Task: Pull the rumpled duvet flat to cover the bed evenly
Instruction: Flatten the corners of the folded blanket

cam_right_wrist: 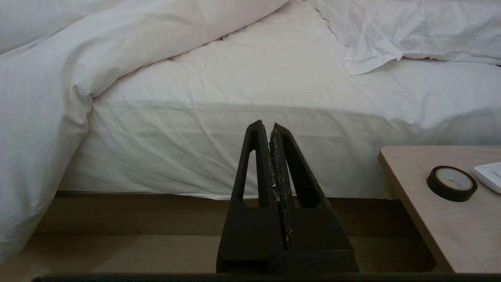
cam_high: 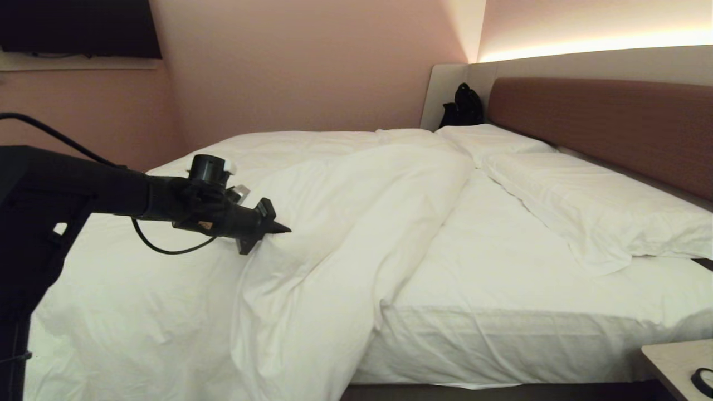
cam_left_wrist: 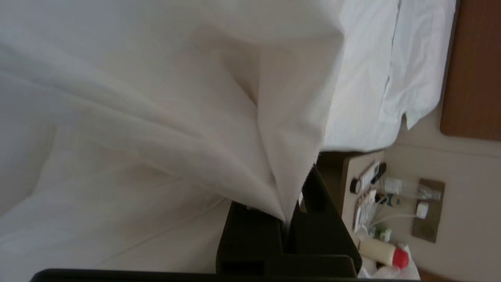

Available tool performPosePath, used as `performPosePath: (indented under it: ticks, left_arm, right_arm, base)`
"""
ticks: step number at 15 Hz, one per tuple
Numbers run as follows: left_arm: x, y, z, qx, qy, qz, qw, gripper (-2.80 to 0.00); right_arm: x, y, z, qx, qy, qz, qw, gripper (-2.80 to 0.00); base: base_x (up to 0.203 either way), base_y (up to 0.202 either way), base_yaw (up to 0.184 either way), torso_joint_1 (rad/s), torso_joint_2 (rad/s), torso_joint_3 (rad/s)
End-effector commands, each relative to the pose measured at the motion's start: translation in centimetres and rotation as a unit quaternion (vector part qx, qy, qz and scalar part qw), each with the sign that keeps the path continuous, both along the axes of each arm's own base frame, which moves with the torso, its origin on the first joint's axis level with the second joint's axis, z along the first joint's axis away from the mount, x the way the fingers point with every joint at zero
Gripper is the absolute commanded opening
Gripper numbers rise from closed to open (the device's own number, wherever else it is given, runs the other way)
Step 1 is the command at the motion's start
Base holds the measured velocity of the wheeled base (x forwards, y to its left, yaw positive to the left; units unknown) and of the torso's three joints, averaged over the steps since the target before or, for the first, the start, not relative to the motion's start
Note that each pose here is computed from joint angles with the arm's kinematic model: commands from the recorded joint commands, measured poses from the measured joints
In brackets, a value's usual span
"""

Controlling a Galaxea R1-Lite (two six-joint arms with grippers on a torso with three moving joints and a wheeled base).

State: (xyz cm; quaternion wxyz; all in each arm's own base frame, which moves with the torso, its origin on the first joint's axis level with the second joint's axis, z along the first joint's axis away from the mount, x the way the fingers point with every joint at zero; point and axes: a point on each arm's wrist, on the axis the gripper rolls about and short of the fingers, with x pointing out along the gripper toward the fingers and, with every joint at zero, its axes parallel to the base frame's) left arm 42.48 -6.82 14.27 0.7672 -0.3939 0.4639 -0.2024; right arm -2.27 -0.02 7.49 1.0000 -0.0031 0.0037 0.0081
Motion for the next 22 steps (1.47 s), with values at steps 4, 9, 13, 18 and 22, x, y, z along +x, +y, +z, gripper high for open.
performPosePath:
  ticks: [4, 9, 13, 18, 22]
  left_arm:
    - [-5.3, -2.0, 4.9, -0.013, -0.03, -0.038, 0.9988, -2.8]
    - [-10.8, -3.4, 8.4, -0.034, -0.047, -0.073, 0.9956, -2.8]
    - [-14.4, -4.3, 9.0, -0.039, -0.043, -0.106, 0.9927, -2.8]
    - [-16.9, -5.8, 8.9, -0.042, -0.036, -0.143, 0.9882, -2.8]
    - [-17.7, -7.4, 9.3, -0.055, -0.027, -0.162, 0.9849, -2.8]
  right_arm:
    - [0.0, 0.0, 0.0, 0.0, 0.0, 0.0, 1.0, -2.8]
    - [0.0, 0.0, 0.0, 0.0, 0.0, 0.0, 1.0, -2.8]
    - [0.0, 0.0, 0.0, -0.001, 0.0, 0.0, 1.0, -2.8]
    - [0.0, 0.0, 0.0, -0.001, 0.0, 0.0, 1.0, -2.8]
    - [0.0, 0.0, 0.0, 0.0, 0.0, 0.0, 1.0, -2.8]
  base:
    - [0.0, 0.0, 0.0, 0.0, 0.0, 0.0]
    - [0.0, 0.0, 0.0, 0.0, 0.0, 0.0]
    - [0.0, 0.0, 0.0, 0.0, 0.0, 0.0]
    - [0.0, 0.0, 0.0, 0.0, 0.0, 0.0]
    - [0.0, 0.0, 0.0, 0.0, 0.0, 0.0]
